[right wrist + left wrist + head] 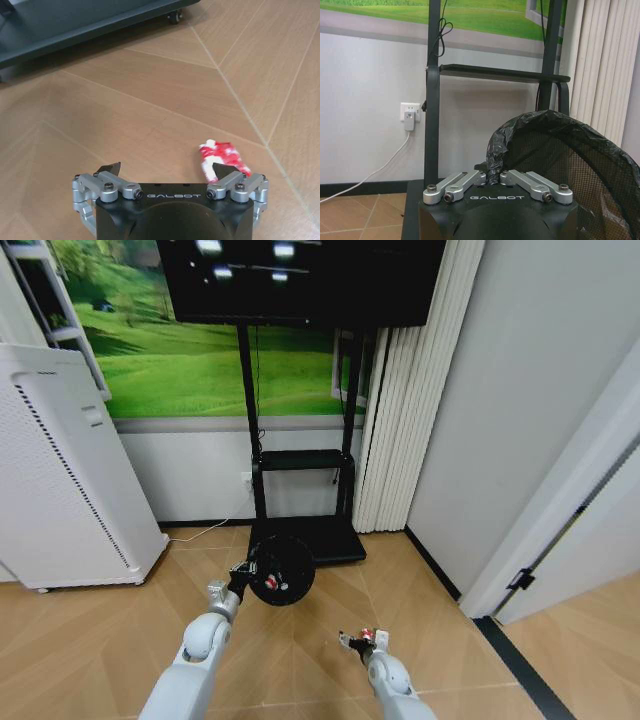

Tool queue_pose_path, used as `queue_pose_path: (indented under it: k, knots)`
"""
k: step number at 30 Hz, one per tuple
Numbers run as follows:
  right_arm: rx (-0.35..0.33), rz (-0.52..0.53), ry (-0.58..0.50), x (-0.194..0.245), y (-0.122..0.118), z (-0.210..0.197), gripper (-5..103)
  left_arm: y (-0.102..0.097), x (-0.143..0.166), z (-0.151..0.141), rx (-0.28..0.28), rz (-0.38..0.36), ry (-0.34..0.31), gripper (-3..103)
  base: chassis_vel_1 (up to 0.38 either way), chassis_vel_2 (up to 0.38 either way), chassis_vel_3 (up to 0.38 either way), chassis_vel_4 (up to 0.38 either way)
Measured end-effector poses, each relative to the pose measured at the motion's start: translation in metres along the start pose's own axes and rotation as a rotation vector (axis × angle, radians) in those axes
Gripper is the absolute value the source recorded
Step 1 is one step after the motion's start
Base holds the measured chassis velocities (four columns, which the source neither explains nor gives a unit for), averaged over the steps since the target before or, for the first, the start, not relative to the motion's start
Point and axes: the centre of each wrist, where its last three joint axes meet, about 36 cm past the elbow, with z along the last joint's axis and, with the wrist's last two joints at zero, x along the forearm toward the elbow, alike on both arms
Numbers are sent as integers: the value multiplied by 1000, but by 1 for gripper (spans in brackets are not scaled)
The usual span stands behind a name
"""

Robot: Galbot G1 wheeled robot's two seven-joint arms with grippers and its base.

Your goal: Pick up the trash bin and place the garbage on the floor into it.

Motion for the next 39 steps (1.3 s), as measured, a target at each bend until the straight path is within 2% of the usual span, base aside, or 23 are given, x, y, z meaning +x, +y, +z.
queue_pose_path:
  k: [5,6,7,11,22,31,39]
  knots:
    - [25,25,12,-10,-7,5,100,2,3,-1,-3,-3,0,7,0,0,0,0]
    - [42,38,17,-17,-11,8,100,3,5,-1,-5,-5,-1,7,0,0,0,0]
    - [101,75,10,-34,-23,16,100,5,10,-4,-10,-10,-8,7,0,0,0,0]
    - [120,92,17,-42,-28,19,100,8,14,-7,-10,-13,-13,7,0,0,0,0]
    - [110,82,-35,-30,-29,-1,100,10,19,-8,-5,-21,-18,7,0,0,0,0]
    - [102,96,-14,-49,-28,-8,100,5,17,-7,-4,-11,-16,7,0,0,0,0]
    - [59,215,42,-69,-24,-9,100,1,14,-6,-2,-9,-15,7,0,0,0,0]
